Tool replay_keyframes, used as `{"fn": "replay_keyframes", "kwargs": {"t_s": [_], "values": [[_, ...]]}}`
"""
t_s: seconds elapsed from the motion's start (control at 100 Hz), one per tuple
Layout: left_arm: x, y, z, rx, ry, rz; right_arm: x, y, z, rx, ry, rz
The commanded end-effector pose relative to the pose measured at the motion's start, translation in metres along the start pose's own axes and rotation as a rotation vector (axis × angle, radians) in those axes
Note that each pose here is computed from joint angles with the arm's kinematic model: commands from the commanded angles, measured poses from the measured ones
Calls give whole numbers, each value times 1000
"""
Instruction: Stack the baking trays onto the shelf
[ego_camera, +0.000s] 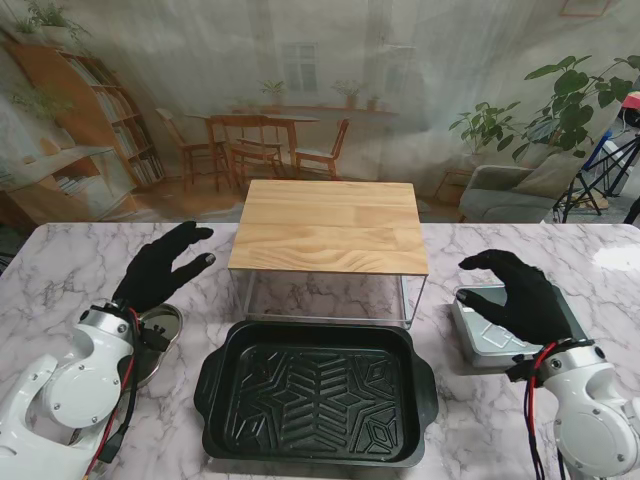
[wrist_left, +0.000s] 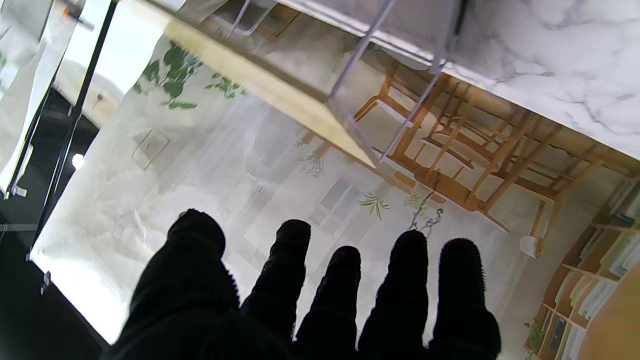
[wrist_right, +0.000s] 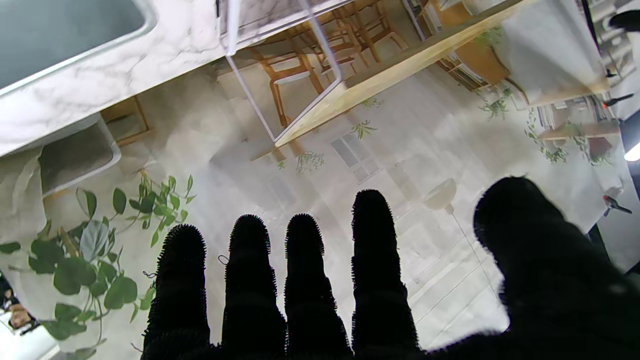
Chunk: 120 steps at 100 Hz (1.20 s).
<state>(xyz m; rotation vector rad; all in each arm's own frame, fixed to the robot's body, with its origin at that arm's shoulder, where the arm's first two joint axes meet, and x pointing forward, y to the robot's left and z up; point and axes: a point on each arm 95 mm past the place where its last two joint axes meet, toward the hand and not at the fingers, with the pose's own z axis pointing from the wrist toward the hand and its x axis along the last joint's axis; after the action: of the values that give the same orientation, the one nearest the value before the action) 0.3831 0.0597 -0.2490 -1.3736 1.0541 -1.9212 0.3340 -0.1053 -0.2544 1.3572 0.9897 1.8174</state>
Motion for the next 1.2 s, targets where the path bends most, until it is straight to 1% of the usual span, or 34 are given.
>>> {"fn": "replay_keyframes", "kwargs": {"t_s": [0.0,0.15,0.22,0.29,0.34,0.46,0.64,0.91,1.05,1.19], "values": [[0,6,-3,-28,-11,19,-6,15,4,-10,-6,-37],[0,5,-4,-35,-9,27,-28,31,7,6,-44,-111],[0,6,-4,-36,-10,25,-40,34,7,23,-59,-151],[1,6,-5,-39,-12,24,-50,33,6,44,-60,-185],[1,6,-5,-40,-12,24,-55,31,4,71,-58,-216],[1,7,-4,-40,-14,23,-64,20,-4,130,-41,-329],[1,7,-4,-40,-15,22,-73,3,-18,209,-53,-429],[1,9,-2,-46,-21,19,-87,-4,-28,316,-74,-639],[2,10,-2,-47,-22,19,-93,-9,-27,367,-95,-690],[2,10,-1,-48,-24,19,-102,-19,-23,405,-128,-701]]}}
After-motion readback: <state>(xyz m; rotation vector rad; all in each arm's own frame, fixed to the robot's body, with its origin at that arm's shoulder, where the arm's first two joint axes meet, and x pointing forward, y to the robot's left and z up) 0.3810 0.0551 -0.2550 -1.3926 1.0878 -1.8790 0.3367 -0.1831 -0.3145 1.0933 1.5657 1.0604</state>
